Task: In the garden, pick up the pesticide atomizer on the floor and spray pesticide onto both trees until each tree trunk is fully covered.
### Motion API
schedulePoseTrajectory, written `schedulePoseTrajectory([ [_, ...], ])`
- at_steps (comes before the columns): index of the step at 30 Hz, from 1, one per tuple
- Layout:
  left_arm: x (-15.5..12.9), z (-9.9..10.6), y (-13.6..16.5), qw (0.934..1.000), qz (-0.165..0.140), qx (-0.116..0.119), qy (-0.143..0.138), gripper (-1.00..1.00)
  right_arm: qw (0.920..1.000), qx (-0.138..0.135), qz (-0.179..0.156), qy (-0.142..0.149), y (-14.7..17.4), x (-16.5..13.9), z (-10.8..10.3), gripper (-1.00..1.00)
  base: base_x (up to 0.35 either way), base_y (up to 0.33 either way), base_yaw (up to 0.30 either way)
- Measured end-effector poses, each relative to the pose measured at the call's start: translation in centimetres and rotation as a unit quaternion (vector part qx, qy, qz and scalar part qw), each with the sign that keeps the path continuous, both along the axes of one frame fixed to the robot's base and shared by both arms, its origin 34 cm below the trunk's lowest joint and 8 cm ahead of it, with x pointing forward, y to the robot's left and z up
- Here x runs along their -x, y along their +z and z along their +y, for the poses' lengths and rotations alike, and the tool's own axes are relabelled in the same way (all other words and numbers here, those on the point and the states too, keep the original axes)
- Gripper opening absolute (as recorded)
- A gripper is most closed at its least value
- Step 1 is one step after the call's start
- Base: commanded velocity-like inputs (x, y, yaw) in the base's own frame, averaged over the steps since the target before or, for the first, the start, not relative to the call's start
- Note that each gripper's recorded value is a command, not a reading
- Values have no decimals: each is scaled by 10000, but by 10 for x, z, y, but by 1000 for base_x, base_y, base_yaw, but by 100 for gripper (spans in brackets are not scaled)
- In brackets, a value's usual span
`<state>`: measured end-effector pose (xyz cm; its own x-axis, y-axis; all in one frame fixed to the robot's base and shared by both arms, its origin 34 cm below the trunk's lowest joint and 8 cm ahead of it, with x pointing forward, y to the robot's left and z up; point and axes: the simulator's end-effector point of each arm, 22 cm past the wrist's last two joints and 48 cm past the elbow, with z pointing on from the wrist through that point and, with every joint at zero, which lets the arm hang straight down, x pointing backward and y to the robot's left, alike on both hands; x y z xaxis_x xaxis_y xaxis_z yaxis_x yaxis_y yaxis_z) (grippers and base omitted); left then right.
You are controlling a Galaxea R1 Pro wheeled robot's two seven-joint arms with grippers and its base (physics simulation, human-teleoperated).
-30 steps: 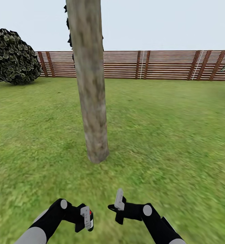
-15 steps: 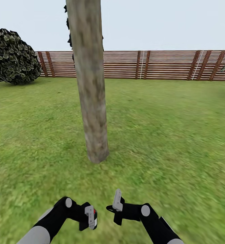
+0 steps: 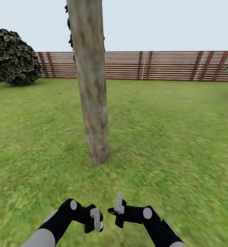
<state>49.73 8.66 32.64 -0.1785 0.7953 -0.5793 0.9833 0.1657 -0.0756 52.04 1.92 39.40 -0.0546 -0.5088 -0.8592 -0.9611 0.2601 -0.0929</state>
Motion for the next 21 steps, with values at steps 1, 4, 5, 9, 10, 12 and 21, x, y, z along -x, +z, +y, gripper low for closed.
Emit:
schedulePoseTrajectory([
  [1,0,-1,1,10000,-3,12,3,-100,10000,-1,-3,0,0,0,0,-100,0,0,0],
  [4,-1,-5,2,10000,-18,46,-2,-100,10000,-1,-6,0,0,0,0,-100,0,0,0],
  [5,-2,-6,4,10000,-33,64,-8,-100,10000,-1,-7,-1,0,0,0,-100,0,0,0],
  [9,-1,-12,11,9998,2,141,-125,-100,10000,-2,-11,-1,1,-1,0,-100,0,0,0],
  [10,-1,-12,12,9998,5,143,-130,-100,10000,-2,-12,-1,1,-1,0,-100,0,0,0],
  [12,-1,-12,12,9998,11,149,-142,-100,10000,-3,-13,-1,1,-1,0,-100,0,0,0],
  [21,-3,-22,17,9996,-27,222,-171,-100,10000,-8,-20,-6,1,-1,0,-100,0,0,0],
])
